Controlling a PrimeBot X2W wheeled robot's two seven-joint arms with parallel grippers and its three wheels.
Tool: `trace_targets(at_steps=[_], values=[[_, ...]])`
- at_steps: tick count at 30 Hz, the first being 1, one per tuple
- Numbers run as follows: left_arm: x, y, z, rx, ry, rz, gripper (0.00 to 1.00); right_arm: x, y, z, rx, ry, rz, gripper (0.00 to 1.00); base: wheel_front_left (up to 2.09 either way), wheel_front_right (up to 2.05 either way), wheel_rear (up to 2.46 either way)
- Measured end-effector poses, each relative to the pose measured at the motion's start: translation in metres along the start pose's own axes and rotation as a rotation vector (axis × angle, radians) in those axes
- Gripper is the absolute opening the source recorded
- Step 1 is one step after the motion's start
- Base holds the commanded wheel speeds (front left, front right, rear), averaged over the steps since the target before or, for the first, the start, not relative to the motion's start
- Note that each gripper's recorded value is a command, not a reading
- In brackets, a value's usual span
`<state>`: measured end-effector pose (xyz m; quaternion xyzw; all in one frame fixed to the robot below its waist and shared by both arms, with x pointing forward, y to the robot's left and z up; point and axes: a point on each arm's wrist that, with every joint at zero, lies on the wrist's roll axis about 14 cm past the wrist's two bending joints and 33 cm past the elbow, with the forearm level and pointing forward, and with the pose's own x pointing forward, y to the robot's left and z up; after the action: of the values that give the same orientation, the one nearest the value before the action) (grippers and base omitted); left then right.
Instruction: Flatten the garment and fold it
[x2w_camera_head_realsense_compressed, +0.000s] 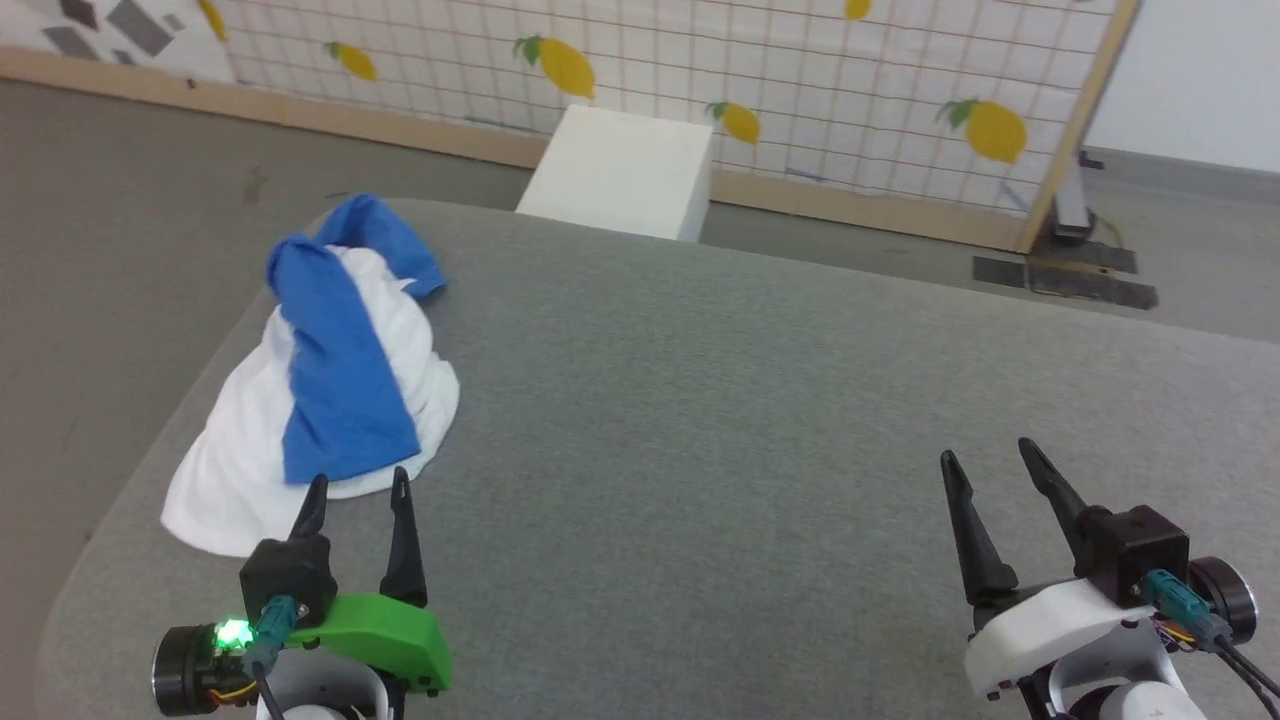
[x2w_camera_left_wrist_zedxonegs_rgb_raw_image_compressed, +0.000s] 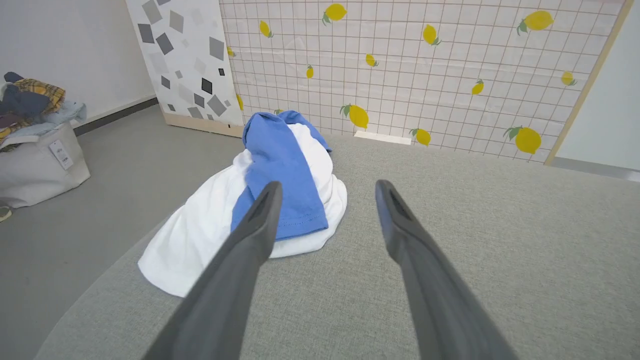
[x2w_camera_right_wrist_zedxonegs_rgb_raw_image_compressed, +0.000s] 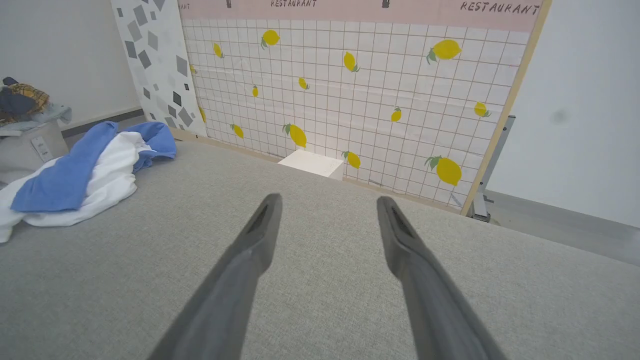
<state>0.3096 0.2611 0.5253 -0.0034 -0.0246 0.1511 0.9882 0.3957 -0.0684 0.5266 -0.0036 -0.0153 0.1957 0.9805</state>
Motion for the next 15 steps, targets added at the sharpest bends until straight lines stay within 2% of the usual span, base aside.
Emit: trace_targets(at_steps=[1,5,15], values=[[-0.005,0.012,0.001,0.004,-0.004,0.039,1.0,0.006,0.01,-0.001,0.002,-0.002,0.031,1.0,-0.22,-0.22,-0.22],[-0.011,0.023,0.002,0.002,-0.011,0.078,1.0,0.014,0.02,0.0,0.005,-0.008,0.064,1.0,-0.18,-0.18,-0.18],[-0.023,0.04,0.003,-0.001,-0.026,0.142,1.0,0.025,0.039,0.003,0.015,-0.024,0.121,1.0,-0.08,-0.08,-0.08]])
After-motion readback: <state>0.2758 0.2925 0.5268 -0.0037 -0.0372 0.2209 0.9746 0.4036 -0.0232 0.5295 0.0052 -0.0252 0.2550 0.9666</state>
